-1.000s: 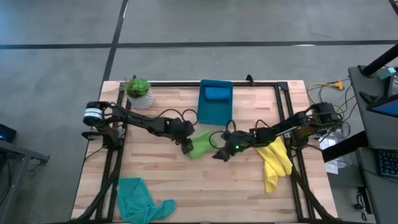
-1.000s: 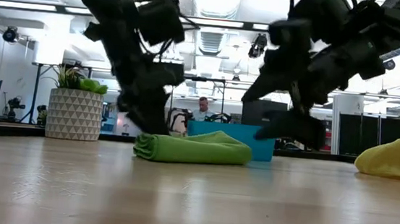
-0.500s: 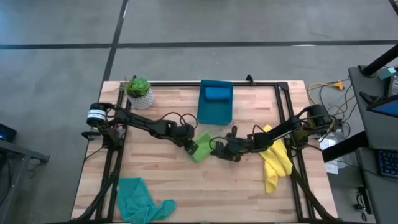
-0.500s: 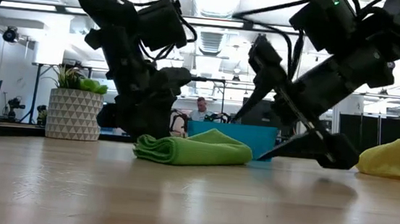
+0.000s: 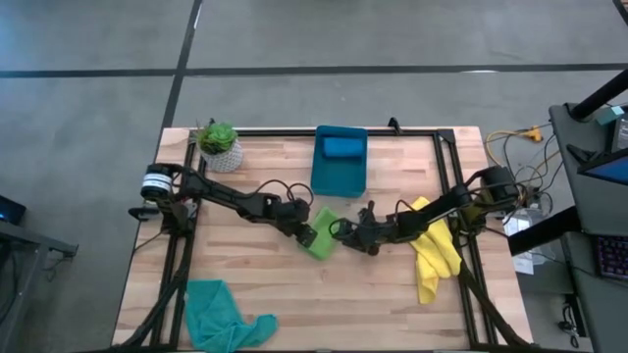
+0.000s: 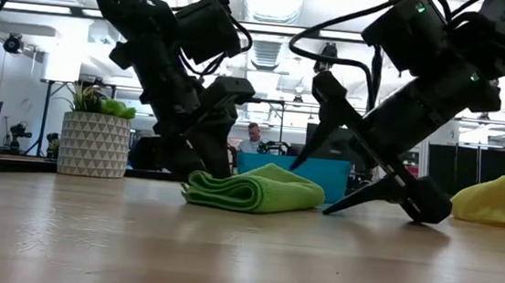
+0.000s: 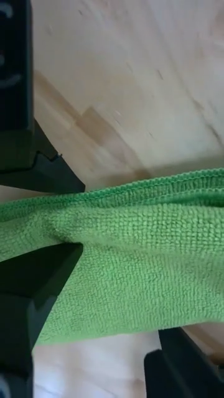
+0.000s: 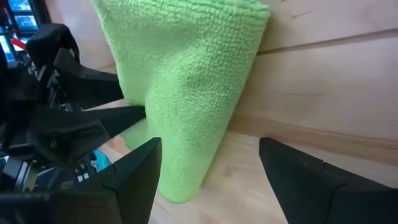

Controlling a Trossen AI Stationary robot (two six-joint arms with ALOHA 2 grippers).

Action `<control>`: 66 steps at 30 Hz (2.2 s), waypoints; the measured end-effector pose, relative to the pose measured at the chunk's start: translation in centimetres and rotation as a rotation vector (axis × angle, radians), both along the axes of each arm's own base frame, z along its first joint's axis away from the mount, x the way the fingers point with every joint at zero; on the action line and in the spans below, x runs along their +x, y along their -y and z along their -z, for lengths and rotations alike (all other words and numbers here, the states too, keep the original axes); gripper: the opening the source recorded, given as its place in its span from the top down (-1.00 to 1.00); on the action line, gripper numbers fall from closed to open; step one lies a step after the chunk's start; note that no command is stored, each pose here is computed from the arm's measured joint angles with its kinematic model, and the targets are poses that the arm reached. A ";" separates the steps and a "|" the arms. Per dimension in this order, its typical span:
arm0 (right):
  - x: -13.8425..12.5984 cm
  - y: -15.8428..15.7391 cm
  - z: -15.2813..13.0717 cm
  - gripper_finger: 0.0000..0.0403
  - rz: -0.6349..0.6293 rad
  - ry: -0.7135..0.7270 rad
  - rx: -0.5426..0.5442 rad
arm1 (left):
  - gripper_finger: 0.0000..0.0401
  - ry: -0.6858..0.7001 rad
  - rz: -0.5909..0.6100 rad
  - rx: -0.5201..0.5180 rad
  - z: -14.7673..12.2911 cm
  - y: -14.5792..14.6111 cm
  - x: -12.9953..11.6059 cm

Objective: Fold microfiber towels
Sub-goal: Put the green microfiber cloth into the blue bin

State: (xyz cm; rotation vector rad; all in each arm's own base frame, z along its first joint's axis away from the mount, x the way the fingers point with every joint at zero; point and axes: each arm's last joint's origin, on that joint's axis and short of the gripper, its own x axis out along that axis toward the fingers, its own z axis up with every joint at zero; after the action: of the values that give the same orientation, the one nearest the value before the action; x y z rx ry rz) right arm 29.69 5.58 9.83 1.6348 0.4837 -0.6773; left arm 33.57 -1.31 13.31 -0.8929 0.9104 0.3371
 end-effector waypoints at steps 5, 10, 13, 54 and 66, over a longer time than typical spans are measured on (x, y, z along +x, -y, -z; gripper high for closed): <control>1.0 -0.2 0.0 -0.34 0.000 -0.013 -0.014 | 0.36 0.016 -0.005 -0.008 0.2 0.2 0.2; 1.9 -0.4 0.4 -0.34 -0.006 -0.019 -0.023 | 0.36 0.009 -0.025 -0.033 1.1 0.4 0.6; 2.2 -0.4 0.3 -0.34 -0.011 -0.017 -0.029 | 0.36 0.010 -0.012 -0.043 1.6 0.7 0.8; 0.6 -2.0 -1.0 0.10 -0.216 -0.001 -0.166 | 0.36 -0.009 0.016 -0.080 3.4 1.9 1.8; 1.0 -1.9 -1.2 0.13 -0.246 0.040 -0.287 | 0.36 -0.001 0.016 -0.080 3.4 1.9 1.8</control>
State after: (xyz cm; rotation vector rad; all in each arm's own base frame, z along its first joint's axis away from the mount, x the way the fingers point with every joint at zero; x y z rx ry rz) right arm 30.67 7.50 11.06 1.2914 0.5224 -0.5038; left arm 35.42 -3.19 9.93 -0.9586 0.9370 0.2888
